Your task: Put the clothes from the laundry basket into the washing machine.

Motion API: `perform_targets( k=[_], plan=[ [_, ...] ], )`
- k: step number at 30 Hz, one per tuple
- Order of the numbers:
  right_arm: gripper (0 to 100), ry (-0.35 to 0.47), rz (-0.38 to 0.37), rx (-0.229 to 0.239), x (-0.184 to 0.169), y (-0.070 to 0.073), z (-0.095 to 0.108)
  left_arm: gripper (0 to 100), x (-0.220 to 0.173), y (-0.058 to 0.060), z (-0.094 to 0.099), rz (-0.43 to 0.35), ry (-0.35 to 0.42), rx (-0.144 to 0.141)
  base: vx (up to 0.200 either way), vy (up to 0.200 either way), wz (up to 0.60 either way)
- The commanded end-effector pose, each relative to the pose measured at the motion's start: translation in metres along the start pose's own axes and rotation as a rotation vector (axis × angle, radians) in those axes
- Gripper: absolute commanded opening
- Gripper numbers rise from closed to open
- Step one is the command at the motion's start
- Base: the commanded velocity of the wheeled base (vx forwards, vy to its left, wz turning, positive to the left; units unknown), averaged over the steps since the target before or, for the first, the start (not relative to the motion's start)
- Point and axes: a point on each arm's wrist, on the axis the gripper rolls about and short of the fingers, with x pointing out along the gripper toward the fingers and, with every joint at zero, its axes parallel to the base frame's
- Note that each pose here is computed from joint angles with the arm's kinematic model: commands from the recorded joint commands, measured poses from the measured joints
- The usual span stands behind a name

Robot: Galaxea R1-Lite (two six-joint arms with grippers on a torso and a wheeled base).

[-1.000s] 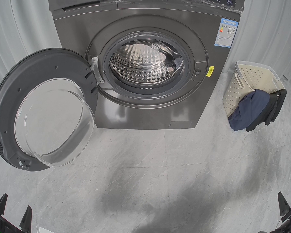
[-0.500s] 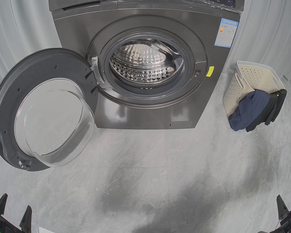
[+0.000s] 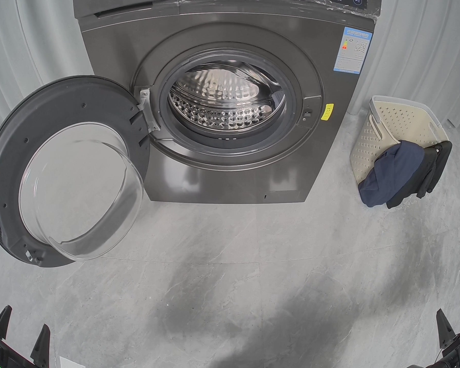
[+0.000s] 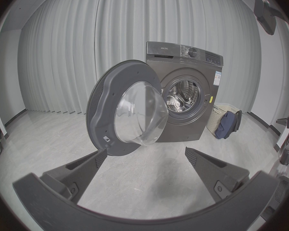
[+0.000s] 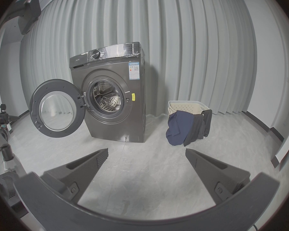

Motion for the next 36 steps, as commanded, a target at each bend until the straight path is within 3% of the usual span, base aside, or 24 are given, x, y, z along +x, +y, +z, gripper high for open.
perform_targets(
  k=[1, 6, 15, 36],
  plan=[
    [100, 0.008, 0.000, 0.000, 0.0006, 0.0001, -0.0050, 100, 0.0003, 0.0001, -0.0048, 0.001, 0.005, 0.000, 0.000, -0.200, 0.00],
    [100, 0.008, 0.000, 0.000, 0.0006, 0.0001, -0.0050, 100, 0.0003, 0.0001, -0.0048, -0.002, 0.005, -0.001, 0.000, -0.200, 0.00],
    [100, 0.008, 0.000, 0.000, 0.0006, 0.0001, -0.0050, 100, 0.0003, 0.0001, -0.0048, -0.001, 0.005, 0.000, 0.000, 0.000, 0.00],
    [100, 0.008, 0.000, 0.000, 0.0006, 0.0001, -0.0050, 100, 0.0003, 0.0001, -0.0046, 0.002, 0.004, 0.002, 0.000, -0.200, 0.00]
  ],
)
